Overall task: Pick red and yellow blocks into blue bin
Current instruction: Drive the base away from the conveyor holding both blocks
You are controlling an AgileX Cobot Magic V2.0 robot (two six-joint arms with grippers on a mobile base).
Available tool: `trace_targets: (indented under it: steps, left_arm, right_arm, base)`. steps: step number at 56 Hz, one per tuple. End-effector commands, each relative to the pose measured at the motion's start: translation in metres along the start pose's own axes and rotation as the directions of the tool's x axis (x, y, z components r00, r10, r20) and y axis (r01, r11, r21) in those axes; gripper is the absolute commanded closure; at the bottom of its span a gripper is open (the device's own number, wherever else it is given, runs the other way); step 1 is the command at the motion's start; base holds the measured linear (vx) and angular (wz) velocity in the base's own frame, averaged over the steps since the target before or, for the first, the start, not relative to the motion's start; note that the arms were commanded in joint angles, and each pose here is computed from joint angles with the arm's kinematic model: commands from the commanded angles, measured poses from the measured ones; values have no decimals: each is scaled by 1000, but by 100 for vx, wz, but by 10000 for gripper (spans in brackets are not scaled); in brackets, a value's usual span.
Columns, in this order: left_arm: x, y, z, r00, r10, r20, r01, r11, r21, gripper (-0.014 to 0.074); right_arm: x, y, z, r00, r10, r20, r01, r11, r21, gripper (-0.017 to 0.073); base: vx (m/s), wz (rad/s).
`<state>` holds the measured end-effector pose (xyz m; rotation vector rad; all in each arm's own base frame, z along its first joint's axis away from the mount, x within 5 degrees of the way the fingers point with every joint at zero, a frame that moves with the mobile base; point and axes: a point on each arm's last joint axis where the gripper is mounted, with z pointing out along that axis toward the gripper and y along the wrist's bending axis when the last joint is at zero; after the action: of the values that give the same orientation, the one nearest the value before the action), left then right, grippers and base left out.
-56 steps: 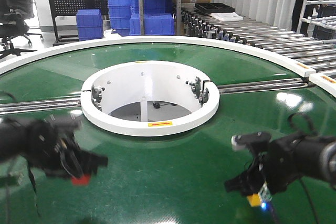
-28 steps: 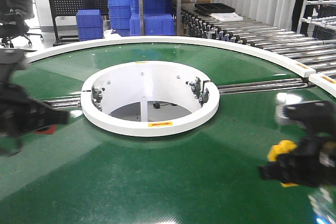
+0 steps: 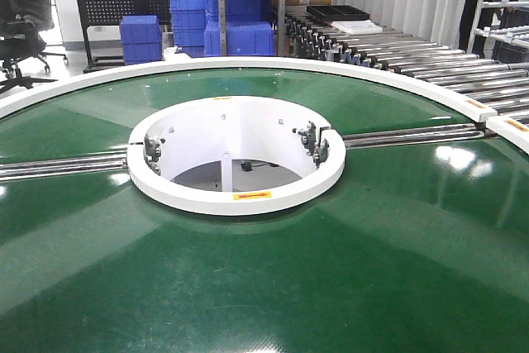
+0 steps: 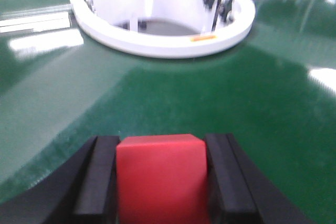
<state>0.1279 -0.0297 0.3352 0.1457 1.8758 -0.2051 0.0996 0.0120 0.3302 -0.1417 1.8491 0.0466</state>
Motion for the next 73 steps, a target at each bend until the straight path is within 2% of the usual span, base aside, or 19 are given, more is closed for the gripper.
trace_targets:
  steps: [1, 14, 52, 73]
  left_arm:
    - [-15, -2, -14, 984, -22, 176, 17, 999, 29, 595]
    - [-11, -2, -21, 988, -21, 153, 17, 1000, 27, 594]
    - [-11, -2, -21, 988, -21, 153, 17, 1000, 27, 594]
    - [-11, -2, -21, 988, -21, 153, 17, 1000, 27, 594]
  right_arm:
    - [-10, -1, -8, 994, -26, 108, 25, 1000, 7, 569]
    - [-6, -1, -8, 998, -22, 60, 22, 1000, 11, 567]
    - [-6, -1, -8, 998, -17, 58, 17, 1000, 8, 566]
    - [-6, -1, -8, 998, -16, 56, 15, 1000, 8, 566]
  base:
    - [0, 0]
    - [0, 0]
    - [0, 1]
    - [-6, 23]
